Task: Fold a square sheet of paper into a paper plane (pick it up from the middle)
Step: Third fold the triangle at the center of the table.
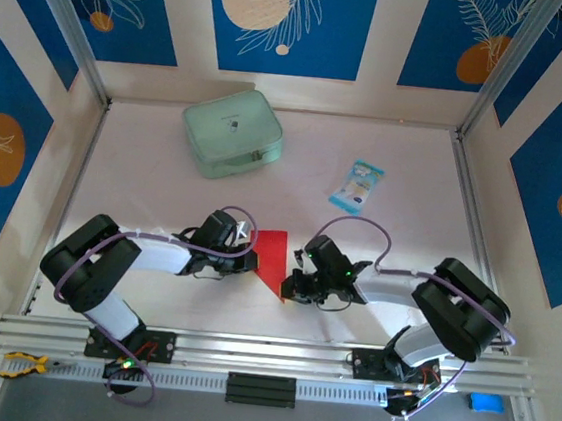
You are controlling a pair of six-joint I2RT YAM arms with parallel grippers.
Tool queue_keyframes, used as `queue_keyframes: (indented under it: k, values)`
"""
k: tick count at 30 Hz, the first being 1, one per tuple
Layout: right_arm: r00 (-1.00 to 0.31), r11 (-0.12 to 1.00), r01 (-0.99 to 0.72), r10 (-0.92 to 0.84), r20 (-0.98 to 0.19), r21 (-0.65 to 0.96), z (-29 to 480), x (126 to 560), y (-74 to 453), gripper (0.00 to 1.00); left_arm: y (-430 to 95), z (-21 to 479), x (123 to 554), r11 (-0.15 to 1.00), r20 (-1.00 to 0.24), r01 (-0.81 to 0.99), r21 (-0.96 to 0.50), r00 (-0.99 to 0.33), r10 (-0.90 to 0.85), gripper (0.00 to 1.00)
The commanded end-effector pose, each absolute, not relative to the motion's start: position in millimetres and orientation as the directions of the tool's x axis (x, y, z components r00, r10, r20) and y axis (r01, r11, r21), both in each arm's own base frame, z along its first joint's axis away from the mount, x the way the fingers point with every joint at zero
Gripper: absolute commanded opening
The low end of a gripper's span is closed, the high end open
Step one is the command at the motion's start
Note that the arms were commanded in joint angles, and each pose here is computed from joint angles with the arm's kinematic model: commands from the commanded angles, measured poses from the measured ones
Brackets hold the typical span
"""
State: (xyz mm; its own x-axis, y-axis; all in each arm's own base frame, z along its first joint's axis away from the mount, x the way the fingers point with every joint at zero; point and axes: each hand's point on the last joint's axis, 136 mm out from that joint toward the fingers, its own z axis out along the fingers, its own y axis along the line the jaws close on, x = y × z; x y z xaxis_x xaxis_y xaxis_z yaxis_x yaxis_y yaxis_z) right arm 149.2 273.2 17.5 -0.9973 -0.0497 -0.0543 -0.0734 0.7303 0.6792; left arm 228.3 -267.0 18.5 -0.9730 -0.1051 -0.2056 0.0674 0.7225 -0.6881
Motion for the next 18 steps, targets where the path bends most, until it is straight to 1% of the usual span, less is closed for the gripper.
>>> queue_keyframes:
  k: [1, 3, 5, 11, 13, 16, 18]
  values:
    - [-0.996, 0.763, -0.071, -0.021, -0.085, 0.643, 25, 154, 264, 0.12, -250, 2, 223, 0.777, -0.179, 0.003, -0.629, -0.974, -0.141, 0.01]
    - [-0.993, 0.779, -0.083, -0.014, -0.115, 0.622, 31, 161, 263, 0.13, -250, 4, 223, 0.769, -0.177, -0.004, -0.639, -0.972, -0.152, 0.01]
    - [-0.989, 0.792, -0.102, -0.013, -0.150, 0.602, 37, 168, 262, 0.18, -251, 7, 223, 0.759, -0.178, -0.008, -0.651, -0.971, -0.162, 0.01]
    - [-0.970, 0.806, -0.120, 0.028, -0.240, 0.580, 52, 188, 264, 0.39, -256, 20, 223, 0.742, -0.197, 0.006, -0.671, -0.965, -0.170, 0.02]
    - [-0.968, 0.825, -0.076, 0.074, -0.240, 0.560, 52, 194, 260, 0.49, -258, 24, 222, 0.739, -0.204, 0.012, -0.674, -0.964, -0.170, 0.03]
    - [-0.962, 0.824, -0.066, 0.097, -0.255, 0.563, 53, 198, 259, 0.55, -259, 28, 223, 0.738, -0.213, 0.019, -0.675, -0.962, -0.170, 0.05]
    - [-0.961, 0.809, -0.088, 0.084, -0.263, 0.582, 57, 199, 264, 0.57, -259, 30, 224, 0.739, -0.222, 0.028, -0.673, -0.961, -0.166, 0.07]
